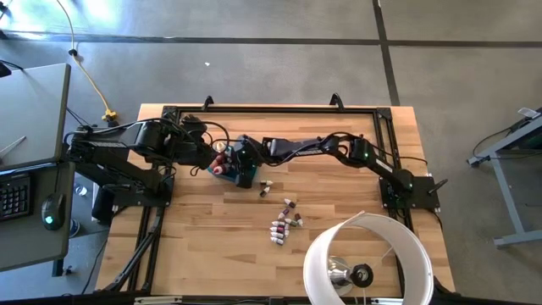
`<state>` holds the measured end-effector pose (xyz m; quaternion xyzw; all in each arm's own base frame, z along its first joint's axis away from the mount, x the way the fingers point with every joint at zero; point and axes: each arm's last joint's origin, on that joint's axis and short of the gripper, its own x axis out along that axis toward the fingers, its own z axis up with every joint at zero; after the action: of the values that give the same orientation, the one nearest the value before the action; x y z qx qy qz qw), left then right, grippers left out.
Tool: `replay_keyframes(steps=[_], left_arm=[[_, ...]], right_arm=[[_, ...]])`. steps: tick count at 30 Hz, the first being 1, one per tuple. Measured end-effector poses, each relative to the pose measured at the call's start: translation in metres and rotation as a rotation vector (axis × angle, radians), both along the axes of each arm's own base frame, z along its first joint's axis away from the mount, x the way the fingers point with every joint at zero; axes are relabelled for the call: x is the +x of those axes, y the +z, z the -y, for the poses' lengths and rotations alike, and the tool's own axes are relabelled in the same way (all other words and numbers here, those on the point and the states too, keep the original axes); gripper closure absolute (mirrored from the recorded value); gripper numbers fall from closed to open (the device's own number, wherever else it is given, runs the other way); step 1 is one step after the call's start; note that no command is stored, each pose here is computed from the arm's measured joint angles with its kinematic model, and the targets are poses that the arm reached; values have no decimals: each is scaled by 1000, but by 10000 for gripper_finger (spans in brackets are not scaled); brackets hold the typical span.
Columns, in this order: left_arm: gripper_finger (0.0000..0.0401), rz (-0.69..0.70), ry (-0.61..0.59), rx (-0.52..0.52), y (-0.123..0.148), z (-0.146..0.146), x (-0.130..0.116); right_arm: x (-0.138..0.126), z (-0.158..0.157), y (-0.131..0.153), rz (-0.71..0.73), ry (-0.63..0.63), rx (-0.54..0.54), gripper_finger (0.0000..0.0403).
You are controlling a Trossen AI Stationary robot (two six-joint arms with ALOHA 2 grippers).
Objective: Pick & Place food coloring
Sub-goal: Put the large red food coloring bottle into the blue bin
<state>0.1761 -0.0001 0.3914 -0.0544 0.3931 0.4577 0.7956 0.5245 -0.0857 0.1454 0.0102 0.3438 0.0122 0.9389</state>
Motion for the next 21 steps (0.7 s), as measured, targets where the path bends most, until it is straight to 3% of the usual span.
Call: replay_keyframes(steps=[9,15,21], left_arm=[[401,-1,-4,-12,0,0,0],[401,-2,-5,-17,0,0,0],[401,-1,-5,-17,0,0,0]], right_arm=[[-7,-1,9,-70,-17,-57,403],[-11,-3,-1,-131,4,-7,403],[-5,-5,4,-49,18,-3,403]])
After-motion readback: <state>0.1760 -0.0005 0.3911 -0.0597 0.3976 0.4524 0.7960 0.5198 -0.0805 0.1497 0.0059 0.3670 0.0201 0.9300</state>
